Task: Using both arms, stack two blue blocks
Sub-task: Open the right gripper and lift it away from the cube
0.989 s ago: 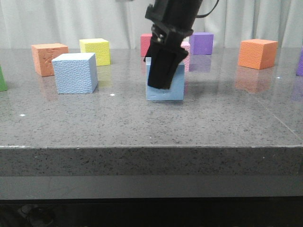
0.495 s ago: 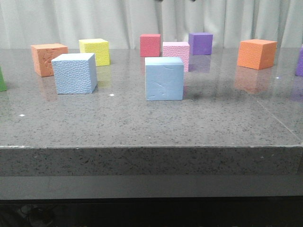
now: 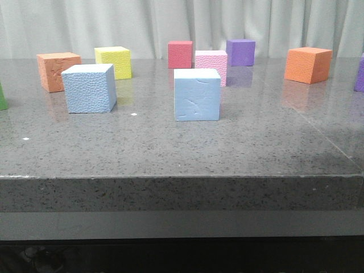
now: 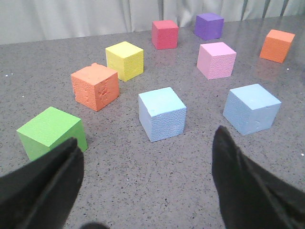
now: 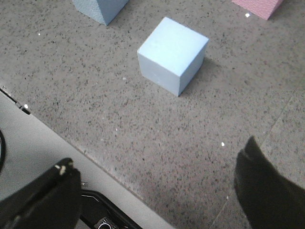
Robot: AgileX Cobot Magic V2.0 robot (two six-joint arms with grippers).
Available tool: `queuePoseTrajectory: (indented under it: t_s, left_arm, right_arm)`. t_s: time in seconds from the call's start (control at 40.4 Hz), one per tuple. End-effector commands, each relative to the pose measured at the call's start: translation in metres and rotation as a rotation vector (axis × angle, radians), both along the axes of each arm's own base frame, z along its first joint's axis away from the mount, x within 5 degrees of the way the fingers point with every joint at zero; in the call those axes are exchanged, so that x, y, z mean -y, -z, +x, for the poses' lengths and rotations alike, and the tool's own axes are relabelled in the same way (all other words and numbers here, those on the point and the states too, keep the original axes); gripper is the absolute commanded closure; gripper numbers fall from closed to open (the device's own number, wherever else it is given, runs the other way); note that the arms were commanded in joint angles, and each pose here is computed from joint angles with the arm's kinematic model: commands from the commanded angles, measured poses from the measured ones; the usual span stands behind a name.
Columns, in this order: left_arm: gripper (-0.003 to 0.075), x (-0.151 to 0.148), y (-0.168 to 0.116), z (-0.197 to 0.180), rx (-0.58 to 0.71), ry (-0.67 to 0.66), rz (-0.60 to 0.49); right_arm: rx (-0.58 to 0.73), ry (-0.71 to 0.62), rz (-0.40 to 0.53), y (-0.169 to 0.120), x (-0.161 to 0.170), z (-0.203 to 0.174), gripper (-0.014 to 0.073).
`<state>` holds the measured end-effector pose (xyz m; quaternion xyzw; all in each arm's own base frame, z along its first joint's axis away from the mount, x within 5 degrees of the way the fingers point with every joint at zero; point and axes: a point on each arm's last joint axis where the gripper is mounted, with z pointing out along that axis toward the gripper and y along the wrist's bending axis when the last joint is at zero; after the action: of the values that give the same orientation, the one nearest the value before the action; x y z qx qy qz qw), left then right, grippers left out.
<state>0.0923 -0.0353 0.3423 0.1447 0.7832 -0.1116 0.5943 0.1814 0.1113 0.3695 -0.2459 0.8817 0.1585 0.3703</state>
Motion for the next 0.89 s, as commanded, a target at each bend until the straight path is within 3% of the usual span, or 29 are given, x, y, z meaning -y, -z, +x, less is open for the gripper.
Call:
queuePoseTrajectory:
  t_s: [0.0, 0.223, 0.371, 0.519, 0.692, 0.865]
  left_arm:
    - [0.0174, 0.001, -0.017, 0.001, 0.095, 0.004, -0.042]
    - [0.0174, 0.002, -0.018, 0.003, 0.103, 0.01, -0.017]
    - [0.0174, 0.005, -0.025, 0.008, 0.14, 0.047, 0.079]
    - [0.0174, 0.016, -0.037, 0.018, 0.14, 0.112, 0.077]
    - [0.0174, 0.037, -0.044, 0.037, 0.089, 0.197, 0.096]
    - [0.0136, 0.057, -0.049, 0.073, -0.044, 0.195, 0.118]
  right_arm:
    - [0.11, 0.021, 0.047, -0.005, 0.013, -0.019, -0.0058]
    - [0.165, 0.057, 0.097, 0.005, 0.027, -0.043, -0.0058]
    - [0.18, 0.059, 0.102, 0.004, 0.028, -0.044, -0.0058]
    - [0.177, 0.058, 0.1, 0.005, 0.028, -0.044, -0.0058]
    - [0.177, 0.058, 0.1, 0.005, 0.028, -0.044, -0.0058]
    - [0.176, 0.058, 0.099, 0.005, 0.028, -0.044, -0.0058]
